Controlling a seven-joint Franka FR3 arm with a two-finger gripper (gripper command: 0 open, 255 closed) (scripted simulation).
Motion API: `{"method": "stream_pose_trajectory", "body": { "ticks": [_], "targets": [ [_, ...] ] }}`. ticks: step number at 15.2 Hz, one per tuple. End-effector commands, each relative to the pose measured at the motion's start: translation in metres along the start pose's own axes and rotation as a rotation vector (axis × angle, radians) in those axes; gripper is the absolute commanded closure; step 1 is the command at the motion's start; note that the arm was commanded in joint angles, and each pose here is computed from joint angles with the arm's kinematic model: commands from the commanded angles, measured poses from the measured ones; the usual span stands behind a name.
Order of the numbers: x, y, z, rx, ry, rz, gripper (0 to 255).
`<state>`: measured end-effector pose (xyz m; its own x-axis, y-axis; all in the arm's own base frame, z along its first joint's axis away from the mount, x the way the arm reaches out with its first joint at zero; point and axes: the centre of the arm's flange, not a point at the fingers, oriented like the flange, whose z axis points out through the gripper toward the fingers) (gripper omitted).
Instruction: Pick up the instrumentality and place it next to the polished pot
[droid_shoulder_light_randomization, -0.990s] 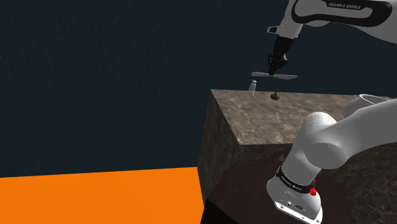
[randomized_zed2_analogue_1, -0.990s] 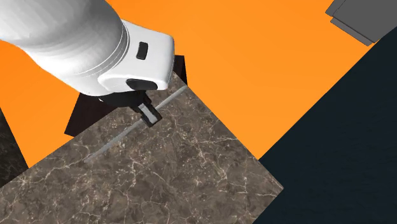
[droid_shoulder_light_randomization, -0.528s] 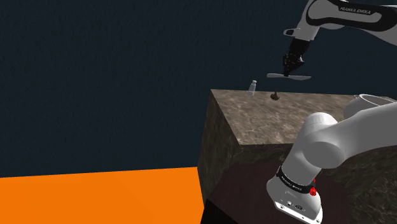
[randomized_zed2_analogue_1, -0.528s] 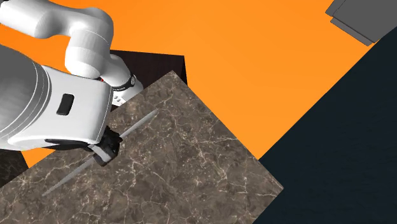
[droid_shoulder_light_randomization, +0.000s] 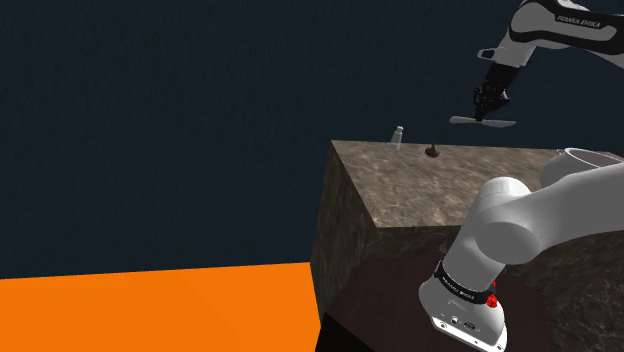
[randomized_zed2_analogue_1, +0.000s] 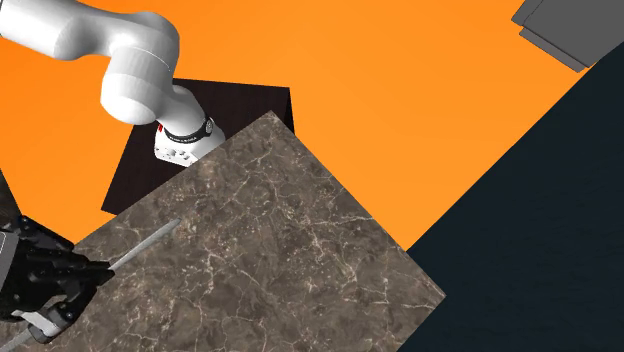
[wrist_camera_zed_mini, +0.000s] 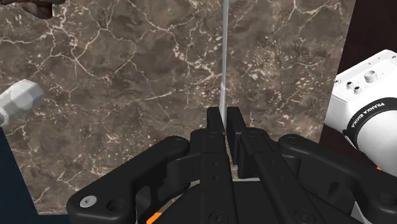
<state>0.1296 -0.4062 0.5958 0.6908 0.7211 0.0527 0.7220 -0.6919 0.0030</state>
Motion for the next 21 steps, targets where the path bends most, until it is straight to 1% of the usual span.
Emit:
{"method": "stream_pose_trajectory", "body": {
  "ticks": [1, 15, 16, 21],
  "targets": [
    [-0.026, 0.001, 0.002, 0.0, -0.001, -0.002, 255],
    [-0.21, 0.0, -0.008, 0.0, -0.001, -0.002, 255],
    [-0.231, 0.0, -0.009, 0.0, -0.001, -0.002, 255],
    [-0.233, 0.0, 0.017, 0.0, -0.001, -0.002, 255]
  ]
}}
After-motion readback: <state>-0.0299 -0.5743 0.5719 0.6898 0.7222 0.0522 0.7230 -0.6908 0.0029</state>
